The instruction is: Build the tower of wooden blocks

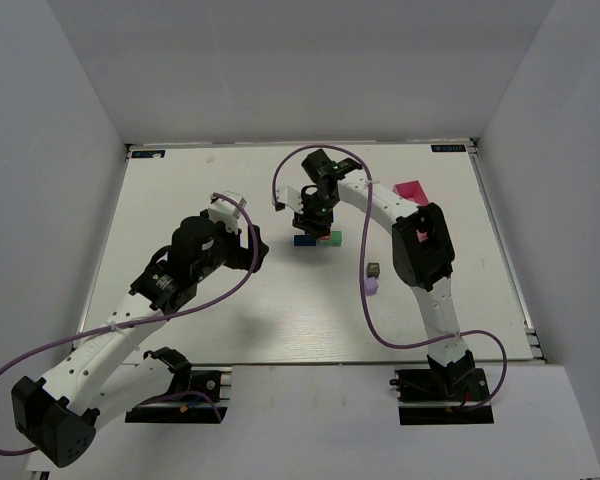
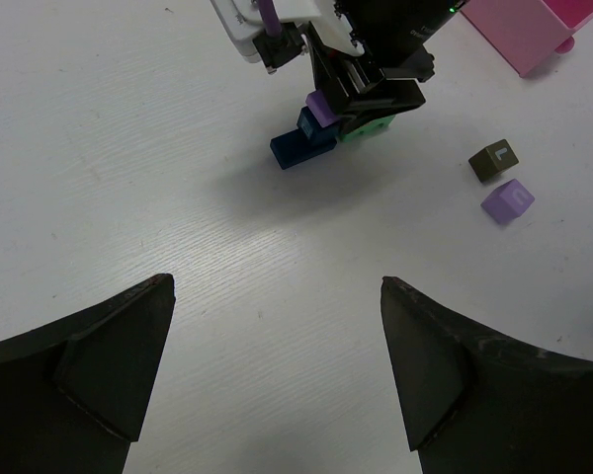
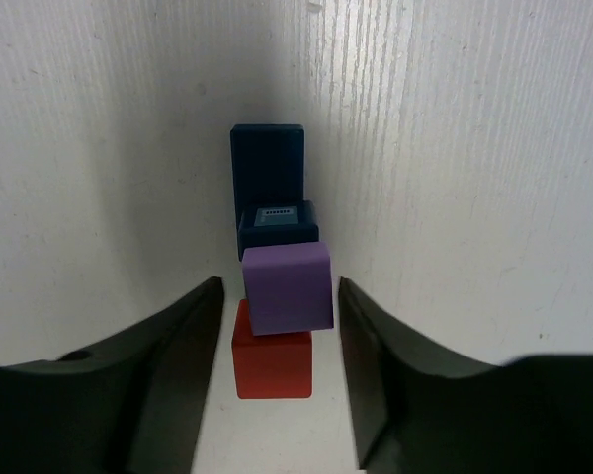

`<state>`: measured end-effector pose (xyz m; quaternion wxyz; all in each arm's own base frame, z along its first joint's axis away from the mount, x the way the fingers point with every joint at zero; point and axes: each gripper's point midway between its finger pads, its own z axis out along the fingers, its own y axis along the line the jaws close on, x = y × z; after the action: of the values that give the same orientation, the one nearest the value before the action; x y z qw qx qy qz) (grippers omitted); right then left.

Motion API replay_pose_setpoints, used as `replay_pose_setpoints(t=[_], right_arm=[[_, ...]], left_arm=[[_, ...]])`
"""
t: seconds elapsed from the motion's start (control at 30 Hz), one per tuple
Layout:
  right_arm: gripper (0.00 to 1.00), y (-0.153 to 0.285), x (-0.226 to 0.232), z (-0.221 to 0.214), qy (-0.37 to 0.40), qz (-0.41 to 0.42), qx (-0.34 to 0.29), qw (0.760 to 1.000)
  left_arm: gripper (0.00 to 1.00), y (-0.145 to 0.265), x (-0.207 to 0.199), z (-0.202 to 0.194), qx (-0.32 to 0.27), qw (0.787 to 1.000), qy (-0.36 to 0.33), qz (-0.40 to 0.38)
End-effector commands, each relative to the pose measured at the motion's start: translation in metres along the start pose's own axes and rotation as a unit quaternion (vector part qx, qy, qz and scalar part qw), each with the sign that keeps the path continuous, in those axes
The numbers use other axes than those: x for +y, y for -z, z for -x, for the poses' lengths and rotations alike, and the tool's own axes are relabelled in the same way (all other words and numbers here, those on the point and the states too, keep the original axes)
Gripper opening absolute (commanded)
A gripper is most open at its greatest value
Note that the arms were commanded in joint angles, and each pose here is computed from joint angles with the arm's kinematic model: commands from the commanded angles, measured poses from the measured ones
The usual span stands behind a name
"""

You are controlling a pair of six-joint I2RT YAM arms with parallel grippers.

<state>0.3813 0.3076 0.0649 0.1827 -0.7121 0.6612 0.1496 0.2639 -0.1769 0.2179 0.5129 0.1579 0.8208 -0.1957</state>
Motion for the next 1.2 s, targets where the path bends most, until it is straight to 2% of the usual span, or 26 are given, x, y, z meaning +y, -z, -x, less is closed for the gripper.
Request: replay_pose_setpoints(t=[0.0, 0.07, 0.1, 0.2, 0.23, 0.27, 0.53, 0.7, 0.8, 0.83, 0.9, 0.93, 0.97, 1.0, 1.07, 1.1, 1.17], right_arm=[[0.59, -0.003, 0.002, -0.001, 0.000, 0.006, -0.004, 1.000], [0.61, -0.003, 0.003, 0.000, 0.002, 0.007, -0.004, 1.000], [0.66, -0.003, 0.002, 0.000, 0.000, 0.006, -0.004, 1.000], [0.75, 0.001, 0.001, 0.004, 0.005, 0.002, -0.011, 1.000], [0.87, 0.003, 0.002, 0.005, 0.006, 0.002, -0.013, 1.000], [0.90, 0.004, 0.003, 0.007, 0.007, 0.003, -0.015, 1.000], [0.90, 0.038, 0.001, 0.041, 0.023, -0.025, -0.072, 0.997], [0.90, 0.093, 0.010, 0.069, 0.042, -0.063, -0.121, 0.990], [0.90, 0.121, 0.019, 0.068, 0.038, -0.095, -0.129, 0.986], [0.90, 0.125, 0.025, 0.055, 0.026, -0.111, -0.117, 0.987], [0.90, 0.150, 0.019, 0.060, 0.032, -0.171, -0.134, 0.976], [0.90, 0.142, 0.024, 0.042, 0.005, -0.182, -0.115, 0.977], [0.90, 0.160, 0.036, 0.037, 0.002, -0.206, -0.124, 0.971], [0.90, 0.153, 0.034, 0.028, 0.000, -0.226, -0.122, 0.966], [0.90, 0.187, 0.041, 0.024, -0.004, -0.279, -0.143, 0.950], [0.90, 0.163, 0.054, 0.002, -0.010, -0.264, -0.131, 0.955], [0.90, 0.192, 0.064, 0.001, 0.010, -0.299, -0.161, 0.940]], left_arm=[[0.94, 0.000, 0.001, 0.005, -0.010, 1.000, 0.002, 0.002], [0.94, 0.000, 0.001, 0.005, -0.010, 1.000, 0.002, 0.002], [0.94, 0.000, 0.001, 0.005, -0.010, 1.000, 0.002, 0.002], [0.94, 0.000, 0.001, 0.005, -0.010, 1.000, 0.002, 0.002], [0.94, 0.000, 0.001, 0.005, -0.010, 1.000, 0.002, 0.002], [0.94, 0.000, 0.001, 0.005, -0.010, 1.000, 0.002, 0.002], [0.94, 0.000, 0.002, 0.005, -0.010, 1.000, 0.003, 0.006], [0.94, 0.000, 0.004, 0.006, -0.011, 1.000, 0.003, 0.011], [0.94, 0.001, 0.005, 0.005, -0.016, 1.000, -0.007, 0.010], [0.95, 0.002, 0.005, 0.006, -0.022, 1.000, -0.012, 0.009], [0.97, 0.004, 0.002, 0.012, -0.033, 0.999, -0.016, 0.000], [0.97, 0.003, -0.002, 0.014, -0.038, 0.999, -0.016, -0.011], [1.00, 0.002, -0.002, 0.014, -0.041, 0.999, -0.021, -0.011], [1.00, 0.002, -0.007, 0.015, -0.043, 0.998, -0.021, -0.026], [1.00, 0.001, -0.012, 0.015, -0.046, 0.998, -0.022, -0.041], [1.00, 0.002, -0.016, 0.014, -0.044, 0.998, -0.014, -0.051], [1.00, -0.005, -0.020, 0.009, -0.033, 0.998, -0.008, -0.060]])
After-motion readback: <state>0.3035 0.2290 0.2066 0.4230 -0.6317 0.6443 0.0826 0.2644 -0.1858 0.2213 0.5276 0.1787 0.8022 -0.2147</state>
